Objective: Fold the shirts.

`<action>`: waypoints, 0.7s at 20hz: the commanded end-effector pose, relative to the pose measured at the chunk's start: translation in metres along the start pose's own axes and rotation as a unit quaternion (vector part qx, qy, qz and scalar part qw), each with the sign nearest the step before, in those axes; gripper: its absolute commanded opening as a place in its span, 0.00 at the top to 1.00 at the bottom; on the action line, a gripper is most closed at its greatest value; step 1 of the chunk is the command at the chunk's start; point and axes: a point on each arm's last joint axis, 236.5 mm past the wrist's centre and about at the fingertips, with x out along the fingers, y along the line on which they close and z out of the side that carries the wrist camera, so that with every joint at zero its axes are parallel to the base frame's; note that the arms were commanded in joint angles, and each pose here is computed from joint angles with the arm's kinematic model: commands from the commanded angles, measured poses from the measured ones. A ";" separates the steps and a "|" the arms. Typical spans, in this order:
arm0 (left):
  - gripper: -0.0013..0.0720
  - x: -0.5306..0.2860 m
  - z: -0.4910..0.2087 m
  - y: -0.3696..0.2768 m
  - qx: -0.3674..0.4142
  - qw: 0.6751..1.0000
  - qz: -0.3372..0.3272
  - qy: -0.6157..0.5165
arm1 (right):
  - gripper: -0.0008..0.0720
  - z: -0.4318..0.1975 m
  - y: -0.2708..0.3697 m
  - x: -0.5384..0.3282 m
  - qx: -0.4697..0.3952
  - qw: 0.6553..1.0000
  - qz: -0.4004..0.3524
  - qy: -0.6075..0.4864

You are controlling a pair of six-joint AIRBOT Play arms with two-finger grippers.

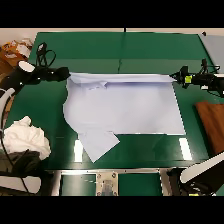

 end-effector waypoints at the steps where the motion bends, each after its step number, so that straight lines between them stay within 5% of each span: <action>1: 0.95 -0.007 -0.050 0.007 0.007 0.994 0.004 0.109 | 0.97 -0.042 -0.007 -0.013 -0.008 0.995 0.000 0.097; 13: 0.95 -0.004 -0.109 0.013 -0.031 0.978 0.000 0.206 | 0.97 -0.078 -0.070 -0.039 -0.004 0.977 -0.151 0.147; 14: 0.94 -0.005 -0.110 0.011 -0.036 0.977 -0.003 0.209 | 0.82 -0.079 -0.070 -0.040 0.003 0.977 -0.151 0.149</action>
